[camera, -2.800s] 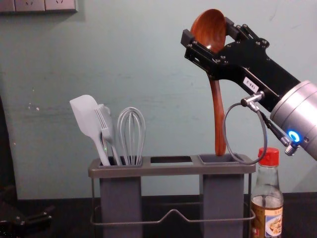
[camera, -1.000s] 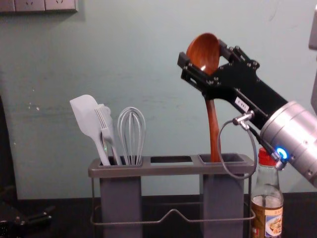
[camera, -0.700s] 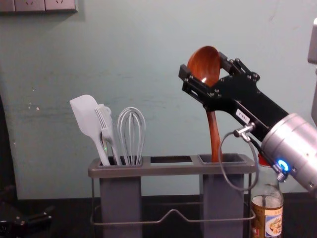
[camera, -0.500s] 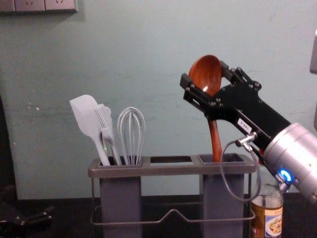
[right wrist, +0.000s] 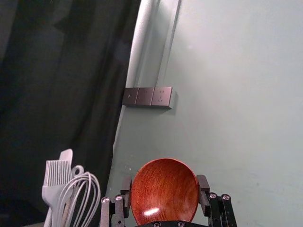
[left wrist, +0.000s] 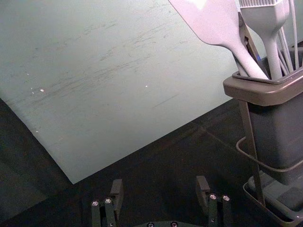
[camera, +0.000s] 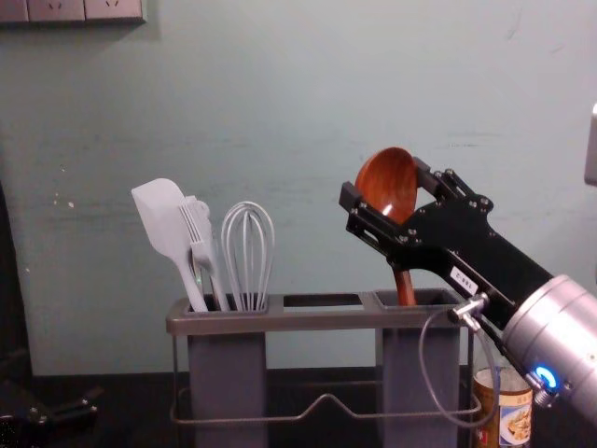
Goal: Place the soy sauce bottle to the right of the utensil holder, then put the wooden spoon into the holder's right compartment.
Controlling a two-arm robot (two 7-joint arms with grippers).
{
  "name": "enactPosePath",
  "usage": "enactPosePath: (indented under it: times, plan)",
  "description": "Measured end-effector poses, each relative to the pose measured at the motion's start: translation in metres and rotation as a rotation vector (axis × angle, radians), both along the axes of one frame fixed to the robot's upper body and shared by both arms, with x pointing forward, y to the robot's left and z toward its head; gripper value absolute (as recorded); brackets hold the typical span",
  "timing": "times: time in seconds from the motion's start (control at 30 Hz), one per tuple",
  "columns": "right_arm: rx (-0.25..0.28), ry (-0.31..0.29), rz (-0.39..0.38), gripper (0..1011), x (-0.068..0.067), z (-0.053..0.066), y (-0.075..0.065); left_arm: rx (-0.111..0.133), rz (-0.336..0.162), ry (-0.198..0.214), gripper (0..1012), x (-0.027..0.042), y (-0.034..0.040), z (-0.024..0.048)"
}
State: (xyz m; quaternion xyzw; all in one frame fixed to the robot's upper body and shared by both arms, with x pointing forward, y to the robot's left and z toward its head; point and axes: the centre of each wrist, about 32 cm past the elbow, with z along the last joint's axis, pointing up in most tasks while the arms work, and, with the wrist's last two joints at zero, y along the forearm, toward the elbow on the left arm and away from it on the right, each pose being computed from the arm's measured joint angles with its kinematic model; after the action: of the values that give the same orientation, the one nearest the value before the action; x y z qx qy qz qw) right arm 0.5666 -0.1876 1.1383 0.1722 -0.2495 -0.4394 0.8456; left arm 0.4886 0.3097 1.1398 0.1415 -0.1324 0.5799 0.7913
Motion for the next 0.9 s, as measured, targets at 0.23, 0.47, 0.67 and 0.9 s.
enactPosePath:
  times: [0.23,0.47,0.67,0.9]
  plan:
    - [-0.005,0.013,0.0,840,-0.003,-0.005,-0.001,0.0,0.0,0.0,1005,0.0,0.0,0.0]
    - [-0.003,0.008,0.002,933,-0.001,-0.003,0.0,0.0,0.0,0.0,1005,0.0,0.0,0.0]
    - [0.007,-0.018,0.003,1002,0.001,0.006,0.001,0.0,0.0,0.0,1005,0.0,0.0,0.0]
    - [0.011,-0.066,-0.004,1002,0.002,0.022,-0.004,0.0,0.0,0.0,1005,0.0,0.0,0.0]
